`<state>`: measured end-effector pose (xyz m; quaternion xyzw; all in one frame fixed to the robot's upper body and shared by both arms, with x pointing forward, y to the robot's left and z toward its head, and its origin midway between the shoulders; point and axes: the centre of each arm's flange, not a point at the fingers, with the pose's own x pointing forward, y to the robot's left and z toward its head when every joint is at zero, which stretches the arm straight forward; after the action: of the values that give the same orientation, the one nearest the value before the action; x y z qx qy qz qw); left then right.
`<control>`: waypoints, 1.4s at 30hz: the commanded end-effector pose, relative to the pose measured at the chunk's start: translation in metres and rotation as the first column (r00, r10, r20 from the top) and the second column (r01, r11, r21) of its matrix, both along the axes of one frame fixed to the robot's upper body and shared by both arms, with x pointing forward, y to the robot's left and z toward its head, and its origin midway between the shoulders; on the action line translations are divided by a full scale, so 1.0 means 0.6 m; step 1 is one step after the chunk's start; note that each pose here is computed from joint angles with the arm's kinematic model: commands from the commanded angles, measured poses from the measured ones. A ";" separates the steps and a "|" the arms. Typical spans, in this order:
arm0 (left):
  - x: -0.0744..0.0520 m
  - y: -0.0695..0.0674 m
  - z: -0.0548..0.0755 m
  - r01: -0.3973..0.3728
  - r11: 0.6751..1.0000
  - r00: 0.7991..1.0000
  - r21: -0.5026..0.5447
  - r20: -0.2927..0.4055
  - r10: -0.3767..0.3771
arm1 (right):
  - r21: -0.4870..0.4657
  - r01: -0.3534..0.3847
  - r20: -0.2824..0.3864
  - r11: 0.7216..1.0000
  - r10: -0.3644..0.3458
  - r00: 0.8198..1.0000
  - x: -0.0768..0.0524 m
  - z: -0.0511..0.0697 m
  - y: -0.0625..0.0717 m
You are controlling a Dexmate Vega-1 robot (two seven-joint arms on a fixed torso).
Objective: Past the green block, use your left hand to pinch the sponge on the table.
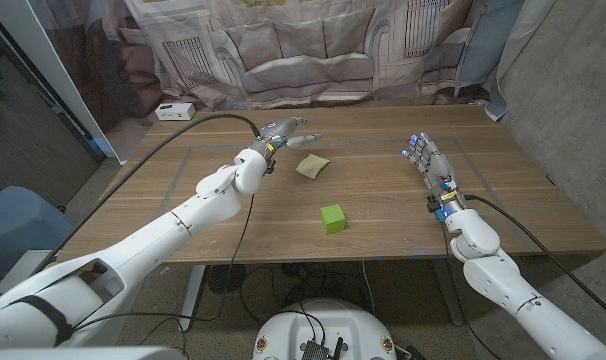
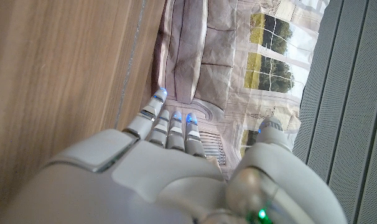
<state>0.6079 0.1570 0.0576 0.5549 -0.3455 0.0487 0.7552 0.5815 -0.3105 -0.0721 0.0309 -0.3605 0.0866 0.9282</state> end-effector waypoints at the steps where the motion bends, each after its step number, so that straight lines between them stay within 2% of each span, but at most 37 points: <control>1: -0.016 0.009 -0.020 0.053 0.981 0.994 -0.186 -0.087 -0.070 | -0.052 -0.045 -0.002 0.998 0.045 0.999 0.029 0.015 -0.016; 9: -0.033 0.019 -0.023 0.047 0.970 0.988 -0.237 -0.129 -0.080 | -0.061 -0.069 -0.007 0.996 0.068 0.998 0.060 0.026 -0.020; 13: -0.036 0.032 -0.024 0.073 0.963 0.983 -0.260 -0.147 -0.114 | -0.062 -0.063 0.000 0.996 0.063 0.998 0.065 0.035 -0.014; 16: -0.041 0.051 -0.033 0.126 0.943 0.974 -0.309 -0.141 -0.176 | -0.058 -0.058 0.009 0.997 0.059 0.998 0.062 0.041 0.003; 17: -0.042 0.051 -0.033 0.129 0.942 0.974 -0.309 -0.140 -0.179 | -0.058 -0.057 0.009 0.997 0.058 0.998 0.062 0.041 0.003; 21: -0.050 0.082 -0.048 0.196 0.906 0.964 -0.376 -0.097 -0.249 | -0.060 -0.040 0.022 0.997 0.042 0.999 0.053 0.044 0.025; 28: -0.046 0.119 -0.060 0.293 0.853 0.939 -0.432 -0.037 -0.341 | -0.058 -0.045 0.032 0.997 0.047 0.998 0.052 0.045 0.051; 38: -0.035 0.131 -0.070 0.396 0.773 0.904 -0.496 0.061 -0.424 | -0.050 -0.049 0.046 0.998 0.051 0.998 0.048 0.045 0.078; 42: -0.030 0.130 -0.075 0.434 0.745 0.884 -0.507 0.080 -0.460 | -0.073 -0.049 0.064 0.996 0.054 0.996 0.041 0.054 0.089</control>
<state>0.5857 0.2240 0.0201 0.2978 -0.3873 -0.0408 0.8716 0.6119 -0.2747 -0.0459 0.0134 -0.3737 0.1188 0.9198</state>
